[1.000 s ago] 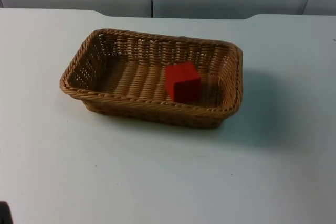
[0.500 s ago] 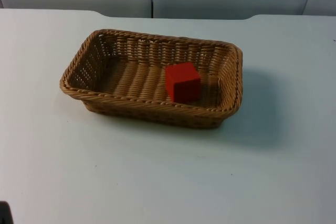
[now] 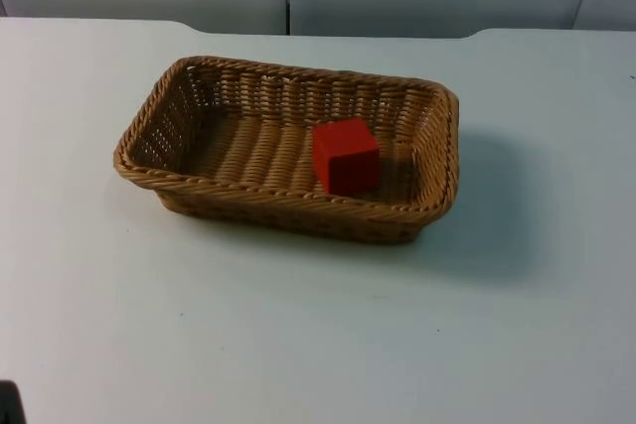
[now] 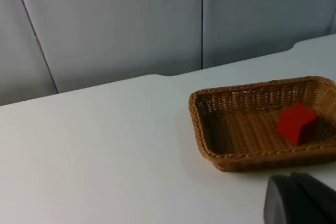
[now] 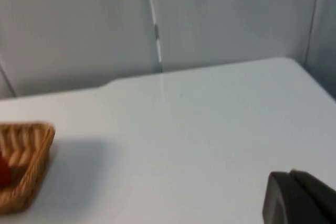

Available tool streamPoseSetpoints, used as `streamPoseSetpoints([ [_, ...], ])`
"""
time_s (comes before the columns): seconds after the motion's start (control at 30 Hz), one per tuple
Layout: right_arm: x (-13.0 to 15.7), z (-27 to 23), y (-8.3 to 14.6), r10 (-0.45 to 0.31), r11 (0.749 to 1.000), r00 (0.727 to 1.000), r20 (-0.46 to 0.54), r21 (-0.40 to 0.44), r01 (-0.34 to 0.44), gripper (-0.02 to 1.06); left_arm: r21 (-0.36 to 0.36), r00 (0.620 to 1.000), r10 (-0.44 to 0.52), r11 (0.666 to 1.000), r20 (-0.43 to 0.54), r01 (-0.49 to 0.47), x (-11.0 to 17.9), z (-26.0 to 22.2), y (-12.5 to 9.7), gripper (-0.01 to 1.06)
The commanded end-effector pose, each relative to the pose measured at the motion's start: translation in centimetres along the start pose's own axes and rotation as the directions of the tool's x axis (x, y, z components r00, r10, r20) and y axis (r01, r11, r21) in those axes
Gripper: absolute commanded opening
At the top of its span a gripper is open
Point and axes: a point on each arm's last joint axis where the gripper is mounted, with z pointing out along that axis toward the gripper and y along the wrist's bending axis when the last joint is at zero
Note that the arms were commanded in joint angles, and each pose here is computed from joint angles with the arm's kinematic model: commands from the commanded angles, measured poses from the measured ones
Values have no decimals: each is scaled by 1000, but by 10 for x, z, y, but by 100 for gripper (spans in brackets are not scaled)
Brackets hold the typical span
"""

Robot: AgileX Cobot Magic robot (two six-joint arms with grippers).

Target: Pick up the basket with the left hand and place the cube into the basket with the right hand.

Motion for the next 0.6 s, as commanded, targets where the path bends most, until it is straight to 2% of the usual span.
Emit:
streamPoseSetpoints([
  [0.0, 12, 7, 8, -61, 996, 994, -87, -66, 55, 0, -22, 1000, 1, 1000, 23, 0, 17, -17, -2, 0],
  [0.03, 16, 10, 12, -89, 991, 990, -111, -109, 77, 0, -32, 1000, 7, 999, 14, -6, 21, -17, -2, 0],
  [0.07, 16, 10, 12, -89, 991, 990, -111, -109, 77, 0, -32, 1000, 7, 999, 14, -6, 21, -17, -2, 0],
  [0.17, 27, 21, 20, -100, 982, 983, -156, -174, 72, 0, -25, 994, 9, 1000, -110, -11, 35, -11, -1, 0],
  [0.3, 40, 33, 21, -112, 982, 969, -220, -175, 73, 0, -23, 986, 1, 1000, -164, -5, 48, 3, 0, 0],
  [0.37, 38, 32, 22, -119, 980, 973, -197, -178, 84, 0, -21, 979, -4, 1000, -205, -1, 57, 12, 0, 0],
  [0.57, 37, 37, 21, -125, 981, 979, -161, -166, 98, 0, -38, 989, 2, 999, -149, -8, 54, 16, 2, 0],
])
